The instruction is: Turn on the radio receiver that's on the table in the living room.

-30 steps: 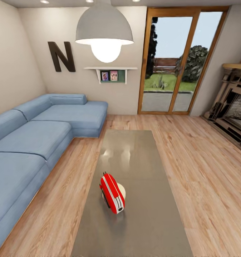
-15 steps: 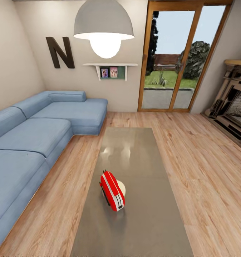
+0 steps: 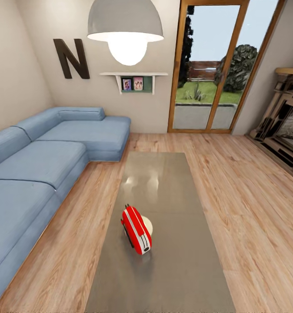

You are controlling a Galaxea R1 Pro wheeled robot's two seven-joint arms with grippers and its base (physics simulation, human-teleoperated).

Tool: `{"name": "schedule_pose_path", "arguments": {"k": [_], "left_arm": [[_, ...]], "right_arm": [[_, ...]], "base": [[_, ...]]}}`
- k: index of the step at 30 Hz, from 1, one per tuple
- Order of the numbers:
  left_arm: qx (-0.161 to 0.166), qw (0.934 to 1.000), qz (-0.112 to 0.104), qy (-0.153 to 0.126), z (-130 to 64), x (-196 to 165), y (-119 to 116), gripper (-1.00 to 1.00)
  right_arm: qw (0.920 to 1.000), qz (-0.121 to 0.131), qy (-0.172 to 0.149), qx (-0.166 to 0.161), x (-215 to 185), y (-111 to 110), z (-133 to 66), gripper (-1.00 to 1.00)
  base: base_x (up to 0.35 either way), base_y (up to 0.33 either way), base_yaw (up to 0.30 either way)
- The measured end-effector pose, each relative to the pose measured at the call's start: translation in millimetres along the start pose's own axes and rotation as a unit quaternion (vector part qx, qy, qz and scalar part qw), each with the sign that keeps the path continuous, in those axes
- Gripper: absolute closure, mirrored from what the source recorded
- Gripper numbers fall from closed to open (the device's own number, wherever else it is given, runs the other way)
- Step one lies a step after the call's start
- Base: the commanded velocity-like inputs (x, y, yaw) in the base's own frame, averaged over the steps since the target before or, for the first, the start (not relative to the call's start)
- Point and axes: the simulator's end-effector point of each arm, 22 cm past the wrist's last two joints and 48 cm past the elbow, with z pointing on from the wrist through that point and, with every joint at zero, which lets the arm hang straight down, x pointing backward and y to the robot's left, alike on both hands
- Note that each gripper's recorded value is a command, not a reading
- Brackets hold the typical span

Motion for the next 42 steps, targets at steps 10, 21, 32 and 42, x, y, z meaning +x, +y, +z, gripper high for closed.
{"name": "schedule_pose_path", "arguments": {"k": [10, 21, 32, 42], "left_arm": [[0.000, 1.0000, 0.000, 0.008, 0.0, 6, 0, -1.00], [0.000, 0.9999, -0.001, 0.017, -0.1, 13, 0, -1.00], [-0.001, 0.9997, -0.001, 0.026, -0.3, 20, 0, -1.00], [-0.001, 0.9995, 0.000, 0.033, -0.5, 25, 1, -1.00]], "right_arm": [[1.0000, 0.000, 0.008, 0.000, 6, 0, -0.1, -1.00], [0.9999, 0.000, 0.017, 0.000, 13, 0, -0.3, -1.00], [0.9997, 0.000, 0.026, -0.001, 20, 0, -0.6, -1.00], [0.9994, 0.000, 0.034, 0.000, 26, 0, -1.0, -1.00]], "base": [[0.000, 0.000, 0.000], [0.000, 0.000, 0.000], [0.000, 0.000, 0.000], [0.000, 0.000, 0.000]]}}
